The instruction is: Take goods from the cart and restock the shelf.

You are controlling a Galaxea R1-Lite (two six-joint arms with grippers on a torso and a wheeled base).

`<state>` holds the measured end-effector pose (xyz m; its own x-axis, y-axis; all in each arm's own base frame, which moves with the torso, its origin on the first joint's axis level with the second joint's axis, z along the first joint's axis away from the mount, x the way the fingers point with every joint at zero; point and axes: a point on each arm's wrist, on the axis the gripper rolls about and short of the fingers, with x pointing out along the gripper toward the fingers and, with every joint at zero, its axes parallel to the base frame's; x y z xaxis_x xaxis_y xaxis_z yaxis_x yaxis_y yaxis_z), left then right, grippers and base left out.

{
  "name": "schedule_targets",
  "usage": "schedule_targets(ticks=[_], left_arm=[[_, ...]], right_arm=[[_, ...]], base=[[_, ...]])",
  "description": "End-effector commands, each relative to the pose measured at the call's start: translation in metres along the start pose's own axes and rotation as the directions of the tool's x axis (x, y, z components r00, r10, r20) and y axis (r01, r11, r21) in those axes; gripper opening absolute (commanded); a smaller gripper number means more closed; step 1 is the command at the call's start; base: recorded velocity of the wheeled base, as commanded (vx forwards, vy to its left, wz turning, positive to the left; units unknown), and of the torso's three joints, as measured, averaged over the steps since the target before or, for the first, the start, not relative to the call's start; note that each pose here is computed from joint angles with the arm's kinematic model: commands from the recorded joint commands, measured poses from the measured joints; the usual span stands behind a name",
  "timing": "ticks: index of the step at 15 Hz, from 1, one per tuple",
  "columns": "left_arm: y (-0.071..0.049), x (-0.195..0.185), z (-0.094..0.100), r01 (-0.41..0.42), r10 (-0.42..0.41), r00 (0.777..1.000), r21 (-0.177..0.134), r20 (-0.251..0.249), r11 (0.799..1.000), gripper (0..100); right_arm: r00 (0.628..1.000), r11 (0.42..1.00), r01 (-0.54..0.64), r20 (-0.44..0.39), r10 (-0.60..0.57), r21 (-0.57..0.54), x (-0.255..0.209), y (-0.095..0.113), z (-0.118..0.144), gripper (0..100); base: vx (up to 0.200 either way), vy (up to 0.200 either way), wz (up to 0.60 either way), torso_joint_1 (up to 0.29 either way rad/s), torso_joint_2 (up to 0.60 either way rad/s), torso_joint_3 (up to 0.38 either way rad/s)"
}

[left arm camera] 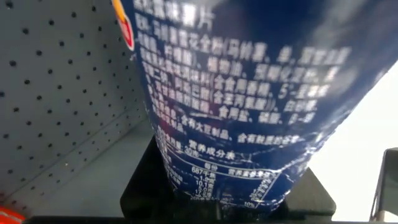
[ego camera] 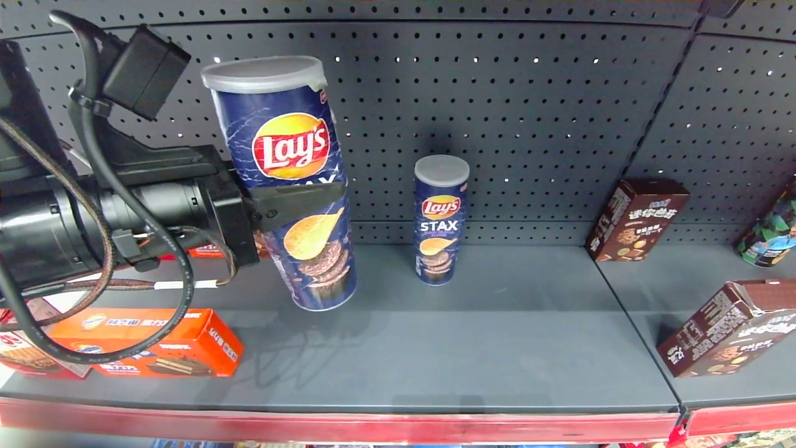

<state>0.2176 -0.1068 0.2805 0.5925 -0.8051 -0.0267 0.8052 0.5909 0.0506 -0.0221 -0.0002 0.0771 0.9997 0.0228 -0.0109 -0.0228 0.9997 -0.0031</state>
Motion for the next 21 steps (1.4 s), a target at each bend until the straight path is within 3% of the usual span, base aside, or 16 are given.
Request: schedule_targets(ticks=[1, 2, 4, 7, 9, 11, 13, 15, 18, 19, 21], left_arm=[[0.0, -0.001, -0.004, -0.002, 0.002, 1.0, -0.007, -0.004, 1.0, 0], [0.0, 0.0, -0.006, 0.001, -0.001, 1.0, -0.006, -0.004, 1.0, 0], [-0.001, -0.001, -0.009, 0.002, -0.002, 1.0, -0.003, 0.003, 1.0, 0], [-0.009, -0.017, -0.013, -0.003, 0.003, 1.0, -0.002, 0.011, 1.0, 0], [-0.015, -0.028, -0.015, -0.006, 0.006, 1.0, 0.0, 0.016, 1.0, 0], [-0.015, -0.038, -0.017, -0.033, 0.034, 0.999, -0.018, 0.014, 0.999, 0], [-0.014, -0.037, -0.015, -0.034, 0.034, 0.999, -0.019, 0.02, 0.999, 0], [-0.012, -0.034, -0.015, -0.031, 0.031, 0.999, -0.015, 0.026, 0.999, 0], [-0.012, -0.032, -0.011, -0.022, 0.022, 0.999, -0.013, 0.036, 1.0, 0], [-0.012, -0.032, -0.01, -0.02, 0.021, 0.999, -0.018, 0.04, 1.0, 0], [-0.012, -0.031, -0.005, -0.012, 0.014, 0.998, -0.027, 0.054, 1.0, 0]], right_arm=[[0.997, 0.998, -0.056, 0.051, 0.055, 0.007, 0.0, 0.0, 0.073, 100], [0.993, 0.993, -0.116, -0.007, 0.117, 0.019, 0.015, 0.001, 0.098, 100], [0.965, 0.965, -0.259, -0.042, 0.258, -0.03, 0.029, 0.004, 0.119, 100], [0.954, 0.955, -0.293, -0.072, 0.29, -0.039, 0.086, 0.012, 0.162, 100], [0.942, 0.945, -0.326, -0.094, 0.323, -0.013, 0.122, 0.02, 0.172, 100], [0.916, 0.916, -0.4, -0.02, 0.4, -0.022, 0.17, 0.034, 0.178, 100], [0.894, 0.893, -0.449, -0.021, 0.448, -0.028, 0.195, 0.04, 0.182, 100], [0.83, 0.825, -0.556, -0.023, 0.557, -0.104, 0.232, 0.05, 0.181, 100], [0.63, 0.613, -0.768, -0.048, 0.775, -0.184, 0.263, 0.073, 0.179, 100], [0.614, 0.597, -0.781, -0.054, 0.787, -0.181, 0.27, 0.078, 0.179, 100], [0.542, 0.524, -0.83, -0.054, 0.839, -0.194, 0.291, 0.101, 0.182, 100]], base=[[0.0, 0.0, 0.0, 0.0, 0.0, 0.0], [0.0, 0.0, 0.0, 0.0, 0.0, 0.0], [0.0, 0.0, 0.0, 0.0, 0.0, 0.0], [0.0, 0.0, 0.0, 0.0, 0.0, 0.0], [0.0, 0.0, 0.0, 0.0, 0.0, 0.0], [0.0, 0.0, 0.0, 0.0, 0.0, 0.0], [0.0, 0.0, 0.0, 0.0, 0.0, 0.0], [0.0, 0.0, 0.0, 0.0, 0.0, 0.0], [0.0, 0.0, 0.0, 0.0, 0.0, 0.0], [0.0, 0.0, 0.0, 0.0, 0.0, 0.0], [0.0, 0.0, 0.0, 0.0, 0.0, 0.0]])
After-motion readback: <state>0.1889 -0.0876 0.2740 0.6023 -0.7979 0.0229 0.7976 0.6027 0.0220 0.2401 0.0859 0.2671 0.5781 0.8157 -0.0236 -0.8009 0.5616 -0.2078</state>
